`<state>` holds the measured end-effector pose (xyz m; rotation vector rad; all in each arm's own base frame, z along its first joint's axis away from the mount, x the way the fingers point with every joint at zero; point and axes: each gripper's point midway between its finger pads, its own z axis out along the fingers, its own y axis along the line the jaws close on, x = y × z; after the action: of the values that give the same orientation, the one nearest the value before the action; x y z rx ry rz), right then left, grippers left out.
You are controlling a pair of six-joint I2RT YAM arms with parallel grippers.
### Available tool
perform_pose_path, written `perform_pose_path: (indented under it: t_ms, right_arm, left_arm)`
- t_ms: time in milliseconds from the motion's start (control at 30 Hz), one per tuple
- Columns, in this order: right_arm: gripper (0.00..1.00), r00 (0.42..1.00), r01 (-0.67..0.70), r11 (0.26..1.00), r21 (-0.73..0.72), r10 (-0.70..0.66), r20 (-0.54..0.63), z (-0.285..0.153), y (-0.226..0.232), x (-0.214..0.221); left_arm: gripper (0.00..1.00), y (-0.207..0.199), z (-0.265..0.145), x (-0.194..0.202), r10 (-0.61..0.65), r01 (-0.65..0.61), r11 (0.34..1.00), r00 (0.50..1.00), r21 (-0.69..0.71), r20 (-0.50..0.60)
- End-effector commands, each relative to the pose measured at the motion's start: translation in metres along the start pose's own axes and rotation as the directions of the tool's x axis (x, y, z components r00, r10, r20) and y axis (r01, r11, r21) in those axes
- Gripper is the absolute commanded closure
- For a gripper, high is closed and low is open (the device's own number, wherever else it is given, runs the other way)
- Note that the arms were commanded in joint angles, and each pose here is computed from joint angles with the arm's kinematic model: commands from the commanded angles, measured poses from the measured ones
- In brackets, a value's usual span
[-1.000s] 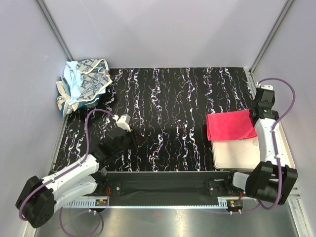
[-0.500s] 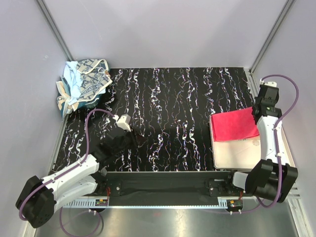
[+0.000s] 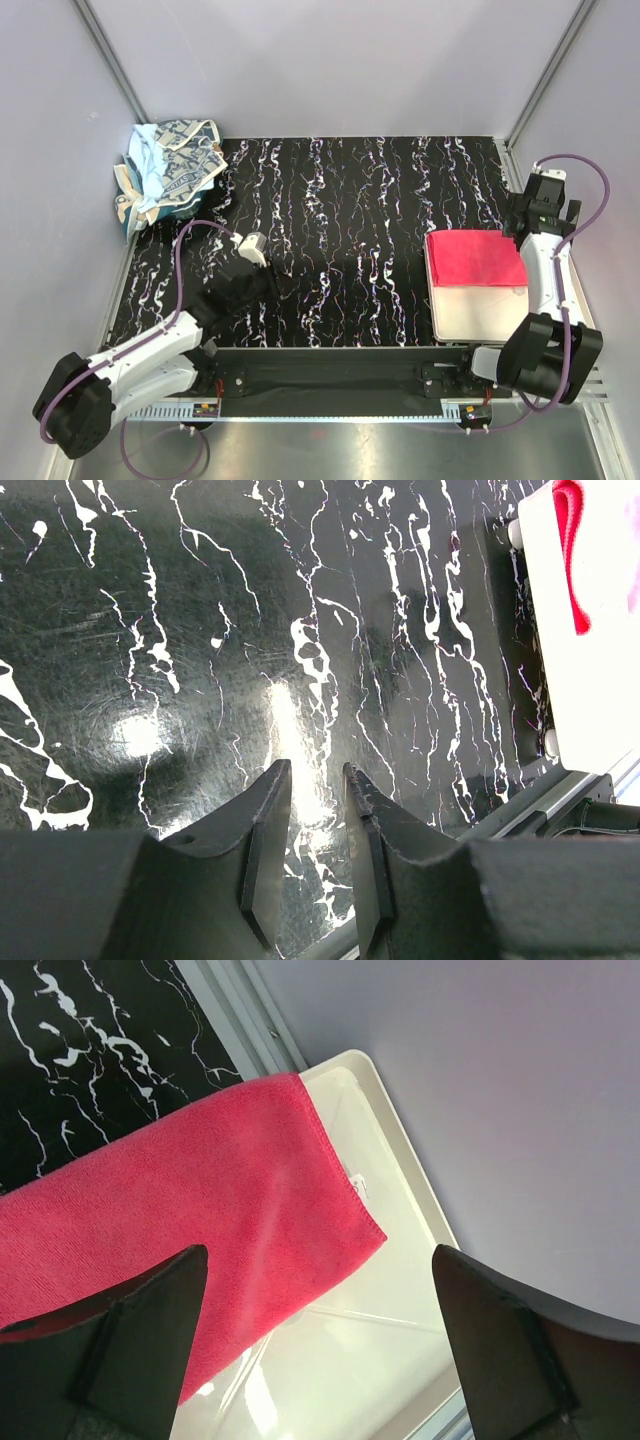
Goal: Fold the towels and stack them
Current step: Neatly place the folded towel into the bin, then grab crumpled towel
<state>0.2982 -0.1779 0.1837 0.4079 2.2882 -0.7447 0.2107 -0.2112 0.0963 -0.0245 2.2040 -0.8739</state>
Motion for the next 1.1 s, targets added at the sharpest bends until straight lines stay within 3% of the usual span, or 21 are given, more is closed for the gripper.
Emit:
perform_pose_path:
  t_ms: [0,100,233,300,433,500,567,633,667,733,767,833,867,933,1000,1033,1067]
  right_arm:
    - [0.0,0.991,-0.124,0.992,0.022,0.122,0.056,-0.007,-0.009,-0.029]
    - [0.0,0.959,-0.275,0.96,-0.045,0.277,0.062,-0.021,-0.004,-0.058]
    - [0.0,0.878,-0.455,0.841,-0.294,0.479,0.01,-0.041,0.042,-0.094]
    - [0.0,0.865,-0.452,0.799,-0.397,0.501,0.024,-0.052,0.071,-0.109]
    - [0.0,0.89,-0.369,0.783,-0.501,0.453,0.052,-0.073,0.151,-0.121]
    - [0.0,0.897,-0.336,0.721,-0.605,0.441,0.027,-0.09,0.194,-0.128]
    - [0.0,0.897,-0.33,0.673,-0.663,0.442,0.003,-0.093,0.226,-0.133]
    - [0.0,0.905,-0.316,0.64,-0.701,0.426,-0.019,-0.099,0.253,-0.132]
    - [0.0,0.903,-0.312,0.601,-0.736,0.428,-0.033,-0.104,0.264,-0.135]
    - [0.0,0.903,-0.332,0.538,-0.775,0.418,-0.096,-0.104,0.285,-0.134]
    - [0.0,0.91,-0.321,0.487,-0.813,0.397,-0.121,-0.111,0.295,-0.134]
    - [0.0,0.921,-0.314,0.458,-0.831,0.359,-0.151,-0.11,0.309,-0.126]
    - [0.0,0.919,-0.295,0.408,-0.864,0.37,-0.139,-0.116,0.315,-0.132]
    - [0.0,0.911,-0.325,0.407,-0.854,0.377,-0.168,-0.107,0.321,-0.122]
    - [0.0,0.907,-0.357,0.43,-0.829,0.373,-0.197,-0.094,0.327,-0.115]
    - [0.0,0.905,-0.361,0.424,-0.831,0.373,-0.204,-0.091,0.331,-0.112]
    - [0.0,0.904,-0.367,0.405,-0.838,0.367,-0.218,-0.09,0.336,-0.108]
  left_arm:
    - [0.67,-0.01,0.003,-0.004,0.001,-0.002,0.999,1.0,0.047,0.02]
    - [0.67,-0.01,0.002,-0.007,0.008,-0.009,0.999,0.999,0.046,0.031]
    - [0.66,-0.008,0.002,-0.014,0.032,-0.034,0.999,0.998,0.033,0.063]
    - [0.66,-0.01,0.002,-0.021,0.037,-0.039,0.999,0.996,0.024,0.081]
    - [0.64,-0.015,-0.002,-0.052,0.025,-0.02,0.999,0.986,-0.031,0.166]
    - [0.61,-0.027,-0.008,-0.081,0.027,-0.013,0.998,0.976,-0.064,0.218]
    - [0.55,-0.042,-0.021,-0.138,0.034,0.014,0.991,0.934,-0.13,0.356]
    - [0.49,-0.012,-0.026,-0.165,0.071,0.079,0.933,0.917,-0.352,0.392]
    - [0.48,-0.02,-0.027,-0.198,0.062,0.12,0.916,0.9,-0.382,0.431]
    - [0.41,0.001,-0.039,-0.245,0.017,0.24,0.87,0.859,-0.43,0.512]
    - [0.4,0.02,-0.03,-0.252,0.004,0.275,0.838,0.86,-0.472,0.51]
    - [0.4,0.05,-0.044,-0.296,-0.015,0.381,0.783,0.802,-0.492,0.597]
    - [0.39,0.08,-0.038,-0.306,-0.015,0.416,0.731,0.802,-0.541,0.597]
    - [0.39,0.092,-0.039,-0.332,-0.009,0.44,0.703,0.791,-0.558,0.612]
    - [0.39,0.125,-0.024,-0.339,0.002,0.437,0.654,0.815,-0.618,0.579]
    - [0.39,0.126,-0.023,-0.352,0.01,0.442,0.655,0.806,-0.612,0.592]
    - [0.39,0.14,-0.008,-0.35,0.021,0.414,0.643,0.832,-0.645,0.555]
